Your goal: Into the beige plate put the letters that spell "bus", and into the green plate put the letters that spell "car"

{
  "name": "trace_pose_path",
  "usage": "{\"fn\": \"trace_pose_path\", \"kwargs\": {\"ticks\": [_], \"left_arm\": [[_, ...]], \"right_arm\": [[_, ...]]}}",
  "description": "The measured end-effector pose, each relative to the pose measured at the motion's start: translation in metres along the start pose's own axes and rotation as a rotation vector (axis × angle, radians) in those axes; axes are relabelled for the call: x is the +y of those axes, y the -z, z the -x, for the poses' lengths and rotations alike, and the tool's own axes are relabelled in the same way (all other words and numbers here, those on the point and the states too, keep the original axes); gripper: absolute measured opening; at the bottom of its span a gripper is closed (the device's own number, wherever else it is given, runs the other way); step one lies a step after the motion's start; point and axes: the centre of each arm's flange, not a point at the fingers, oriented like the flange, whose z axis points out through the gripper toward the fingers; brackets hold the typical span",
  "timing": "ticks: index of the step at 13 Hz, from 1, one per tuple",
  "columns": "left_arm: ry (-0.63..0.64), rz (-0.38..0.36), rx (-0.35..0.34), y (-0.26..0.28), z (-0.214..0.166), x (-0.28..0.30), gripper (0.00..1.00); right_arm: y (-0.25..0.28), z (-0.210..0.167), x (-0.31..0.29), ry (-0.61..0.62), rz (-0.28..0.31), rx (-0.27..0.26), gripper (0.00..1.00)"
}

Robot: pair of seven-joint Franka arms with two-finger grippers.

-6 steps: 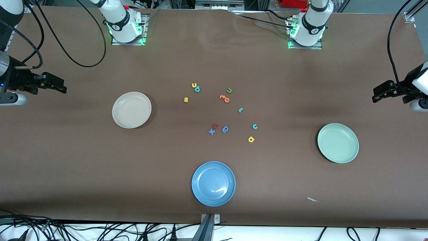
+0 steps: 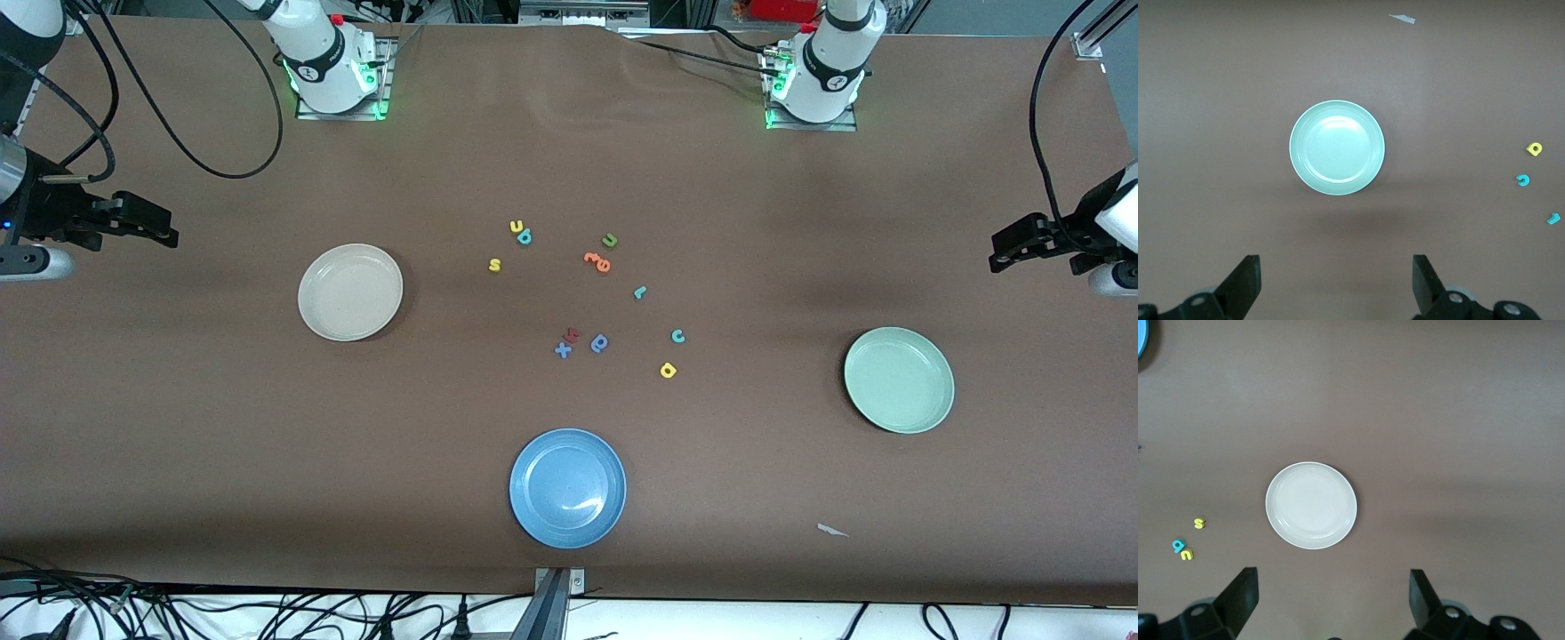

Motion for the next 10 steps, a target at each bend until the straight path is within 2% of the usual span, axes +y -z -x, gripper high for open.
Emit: {"fn": "trace_pose_path", "kwargs": {"ticks": [10], "left_arm": [[0.000, 0.000, -0.001, -0.0001, 0.0001, 0.0001, 1.00]], "right_arm": [[0.0005, 0.0002, -0.0037, 0.006, 0.001, 0.002, 1.00]]}}
